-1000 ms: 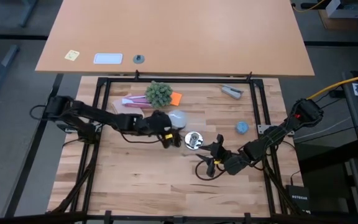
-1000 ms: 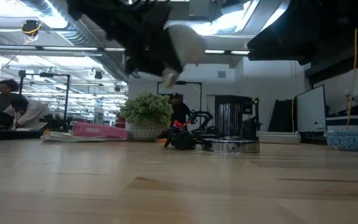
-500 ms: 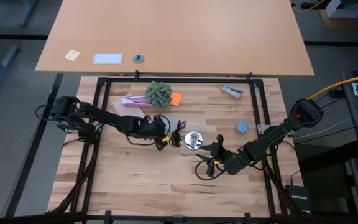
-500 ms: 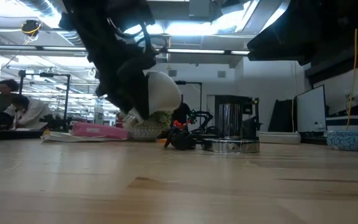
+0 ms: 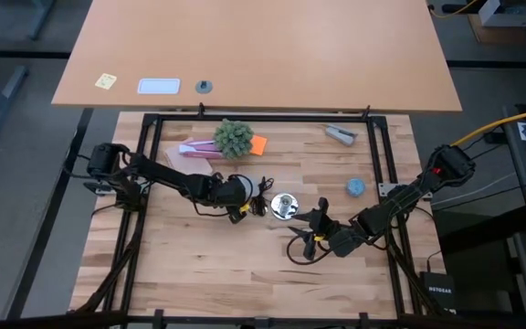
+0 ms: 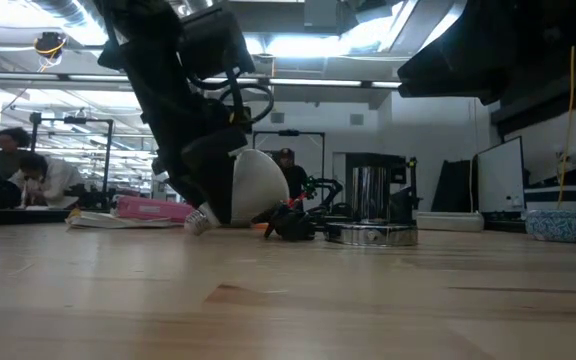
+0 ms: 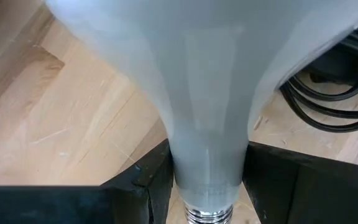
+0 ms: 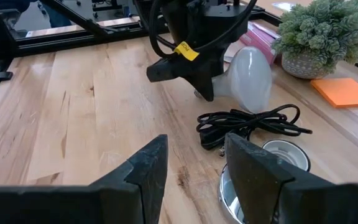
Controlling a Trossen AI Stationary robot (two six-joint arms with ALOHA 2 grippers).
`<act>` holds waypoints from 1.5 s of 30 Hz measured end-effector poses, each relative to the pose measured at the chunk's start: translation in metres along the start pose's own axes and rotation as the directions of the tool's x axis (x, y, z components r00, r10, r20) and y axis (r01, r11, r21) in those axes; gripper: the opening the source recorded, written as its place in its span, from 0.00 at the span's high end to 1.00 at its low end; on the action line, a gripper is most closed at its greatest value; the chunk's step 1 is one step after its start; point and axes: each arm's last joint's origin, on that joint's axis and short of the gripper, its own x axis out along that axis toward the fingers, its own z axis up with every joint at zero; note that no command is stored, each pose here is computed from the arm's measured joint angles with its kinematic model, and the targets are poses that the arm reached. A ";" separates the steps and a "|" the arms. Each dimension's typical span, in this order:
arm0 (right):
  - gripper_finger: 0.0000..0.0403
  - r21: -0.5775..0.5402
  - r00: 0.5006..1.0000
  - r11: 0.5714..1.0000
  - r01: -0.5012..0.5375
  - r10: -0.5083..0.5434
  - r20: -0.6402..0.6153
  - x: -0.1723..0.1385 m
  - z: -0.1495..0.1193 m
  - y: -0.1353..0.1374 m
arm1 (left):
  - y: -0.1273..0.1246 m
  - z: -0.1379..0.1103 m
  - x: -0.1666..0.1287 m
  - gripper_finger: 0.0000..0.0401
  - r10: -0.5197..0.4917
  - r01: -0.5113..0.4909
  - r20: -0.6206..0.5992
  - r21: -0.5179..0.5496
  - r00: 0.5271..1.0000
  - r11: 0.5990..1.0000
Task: Screw lightbulb
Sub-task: Remove the lightbulb from the lamp, then return to Home Position
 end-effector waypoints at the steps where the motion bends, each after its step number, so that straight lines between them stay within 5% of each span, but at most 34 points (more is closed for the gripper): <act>1: 0.59 0.000 1.000 1.000 0.000 0.000 0.000 0.000 0.000 0.000 | 0.000 0.000 0.000 0.62 0.000 0.000 0.000 0.002 1.000 1.000; 23: 0.59 0.001 1.000 1.000 0.000 0.000 0.000 0.000 0.000 0.000 | 0.001 0.000 0.000 0.49 0.017 -0.017 0.010 -0.012 1.000 1.000; 34: 0.59 0.016 0.998 0.998 -0.064 0.064 -0.015 0.000 0.002 0.003 | 0.001 0.001 -0.024 0.49 -0.203 0.199 -0.144 -0.039 0.969 0.979; 45: 0.59 0.030 0.986 0.988 -0.154 0.156 -0.056 0.002 0.006 0.005 | 0.012 0.017 -0.090 0.49 -0.163 0.149 0.170 0.090 0.972 0.985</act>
